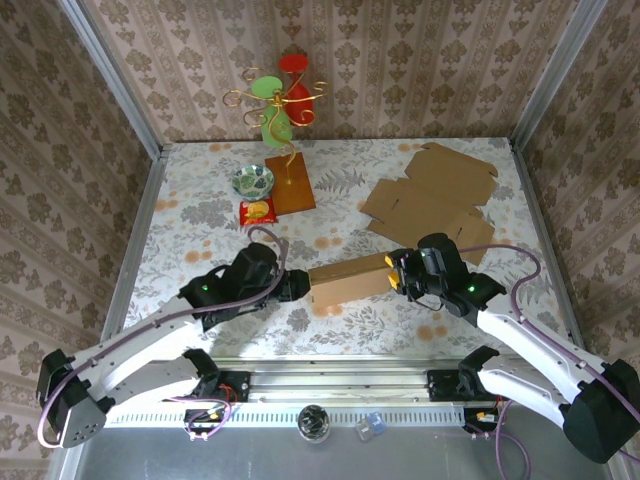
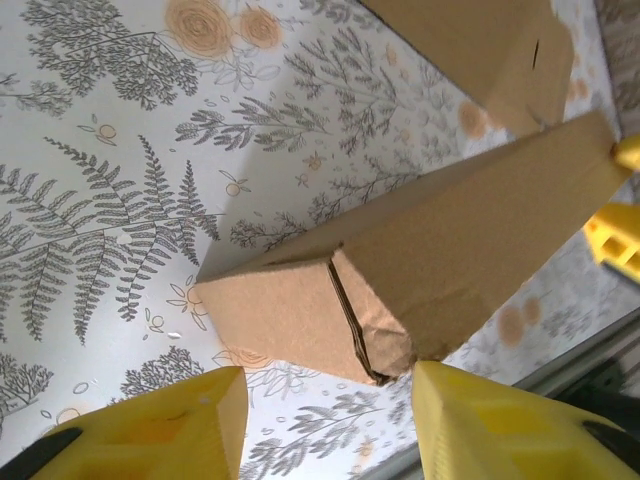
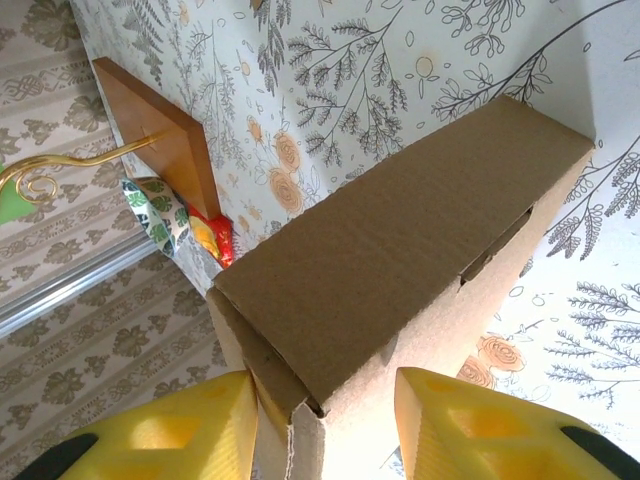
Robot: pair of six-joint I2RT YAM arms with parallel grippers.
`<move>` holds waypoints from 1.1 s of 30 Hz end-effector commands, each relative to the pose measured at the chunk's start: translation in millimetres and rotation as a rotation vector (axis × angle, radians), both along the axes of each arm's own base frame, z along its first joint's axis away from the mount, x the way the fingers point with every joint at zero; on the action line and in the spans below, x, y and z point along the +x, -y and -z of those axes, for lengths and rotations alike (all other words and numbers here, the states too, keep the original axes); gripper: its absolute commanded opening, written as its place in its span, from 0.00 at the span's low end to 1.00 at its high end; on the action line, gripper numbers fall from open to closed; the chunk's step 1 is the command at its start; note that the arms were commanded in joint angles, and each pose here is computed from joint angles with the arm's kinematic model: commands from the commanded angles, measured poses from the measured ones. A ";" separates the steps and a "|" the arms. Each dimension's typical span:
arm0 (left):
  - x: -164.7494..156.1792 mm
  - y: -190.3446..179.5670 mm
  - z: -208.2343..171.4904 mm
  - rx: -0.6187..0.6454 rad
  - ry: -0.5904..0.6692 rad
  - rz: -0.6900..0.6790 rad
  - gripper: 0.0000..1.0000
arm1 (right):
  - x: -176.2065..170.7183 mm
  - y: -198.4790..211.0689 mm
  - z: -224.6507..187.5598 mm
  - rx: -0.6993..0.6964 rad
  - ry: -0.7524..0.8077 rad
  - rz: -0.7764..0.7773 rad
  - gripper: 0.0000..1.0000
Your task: Fold the paper box
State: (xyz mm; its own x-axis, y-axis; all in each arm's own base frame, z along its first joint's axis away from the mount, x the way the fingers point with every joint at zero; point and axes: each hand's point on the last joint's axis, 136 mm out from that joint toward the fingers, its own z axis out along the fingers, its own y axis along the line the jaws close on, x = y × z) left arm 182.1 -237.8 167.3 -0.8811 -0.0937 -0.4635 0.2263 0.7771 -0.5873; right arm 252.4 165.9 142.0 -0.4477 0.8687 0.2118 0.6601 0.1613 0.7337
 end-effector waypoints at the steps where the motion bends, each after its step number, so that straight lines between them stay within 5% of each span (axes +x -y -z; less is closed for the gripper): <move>1: 0.7 2.4 -18.3 -0.106 -0.095 -0.060 0.48 | -24.9 17.1 44.7 -0.112 -0.159 0.000 0.40; 11: 20.7 16.5 -16.7 -0.223 -0.173 -0.141 0.49 | -28.5 19.2 48.4 -0.127 -0.183 -0.002 0.36; 33: 1.2 17.1 29.9 -0.164 -0.281 -0.085 0.38 | -36.3 21.8 55.6 -0.142 -0.228 -0.006 0.31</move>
